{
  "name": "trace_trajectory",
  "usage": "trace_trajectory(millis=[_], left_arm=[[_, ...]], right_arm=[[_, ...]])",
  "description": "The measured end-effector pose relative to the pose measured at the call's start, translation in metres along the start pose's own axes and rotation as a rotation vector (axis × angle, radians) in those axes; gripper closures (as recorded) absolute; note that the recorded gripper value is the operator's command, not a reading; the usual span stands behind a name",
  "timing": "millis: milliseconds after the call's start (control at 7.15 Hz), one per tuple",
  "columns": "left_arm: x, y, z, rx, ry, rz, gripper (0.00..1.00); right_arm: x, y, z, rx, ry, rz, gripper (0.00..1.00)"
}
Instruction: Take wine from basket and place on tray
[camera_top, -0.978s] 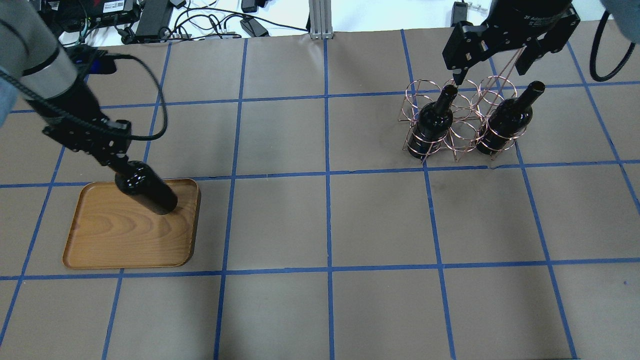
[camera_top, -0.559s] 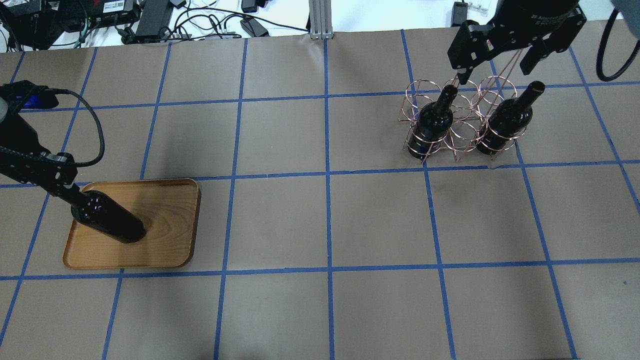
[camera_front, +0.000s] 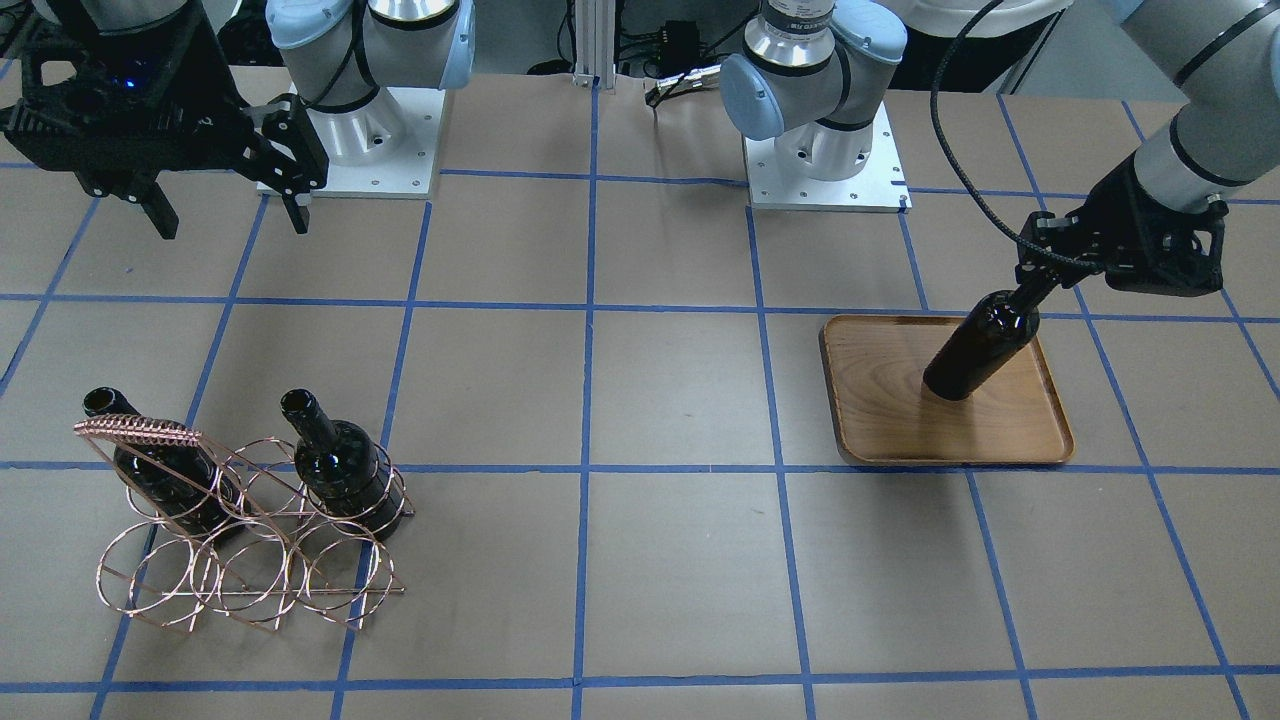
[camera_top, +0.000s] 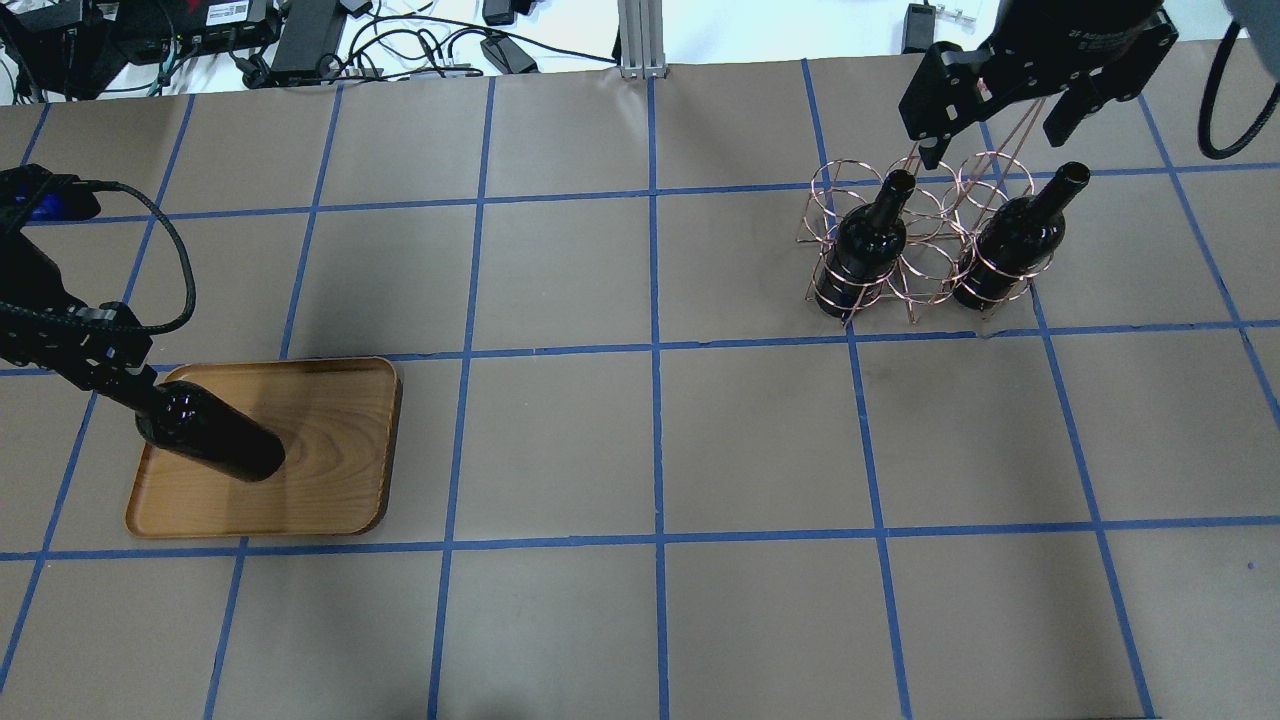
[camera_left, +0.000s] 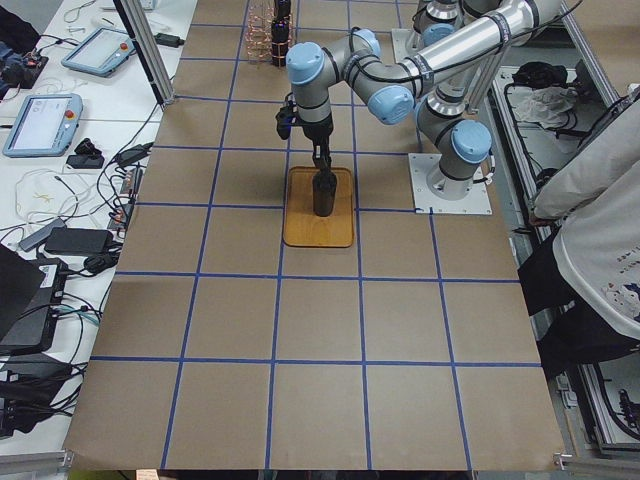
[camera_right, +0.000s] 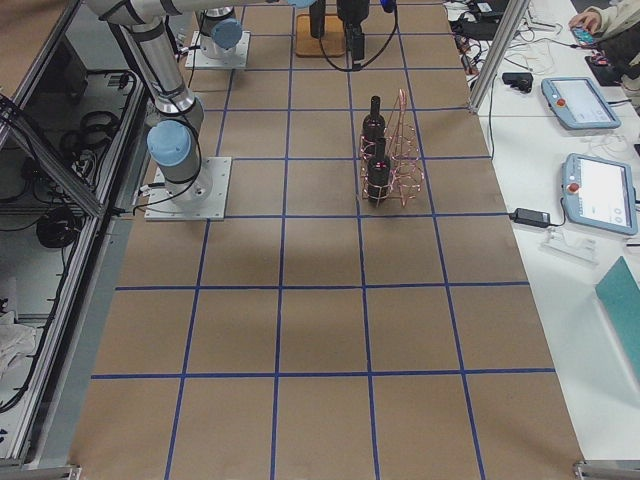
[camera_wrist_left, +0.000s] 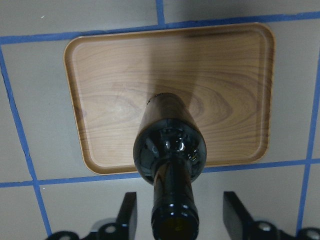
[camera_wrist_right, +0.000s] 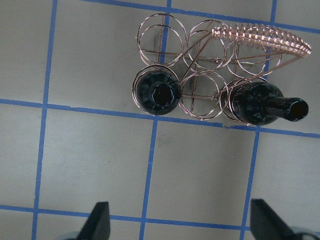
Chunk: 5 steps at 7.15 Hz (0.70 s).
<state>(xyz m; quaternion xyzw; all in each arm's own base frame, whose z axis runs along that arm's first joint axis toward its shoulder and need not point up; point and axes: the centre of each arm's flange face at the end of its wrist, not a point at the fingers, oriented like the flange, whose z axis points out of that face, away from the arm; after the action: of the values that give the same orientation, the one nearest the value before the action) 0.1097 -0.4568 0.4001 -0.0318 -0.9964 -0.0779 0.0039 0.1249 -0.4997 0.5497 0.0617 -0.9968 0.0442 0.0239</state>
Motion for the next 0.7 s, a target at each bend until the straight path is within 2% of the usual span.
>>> trace_trajectory(millis=[280, 699], left_arm=[[0.005, -0.002, -0.019, 0.044, -0.006, -0.025, 0.00], [0.081, -0.013, -0.094, 0.139, -0.004, -0.116, 0.00]], right_arm=[[-0.001, 0.002, -0.002, -0.001, -0.008, 0.038, 0.00], [-0.002, 0.007, 0.003, -0.010, -0.011, 0.049, 0.00]])
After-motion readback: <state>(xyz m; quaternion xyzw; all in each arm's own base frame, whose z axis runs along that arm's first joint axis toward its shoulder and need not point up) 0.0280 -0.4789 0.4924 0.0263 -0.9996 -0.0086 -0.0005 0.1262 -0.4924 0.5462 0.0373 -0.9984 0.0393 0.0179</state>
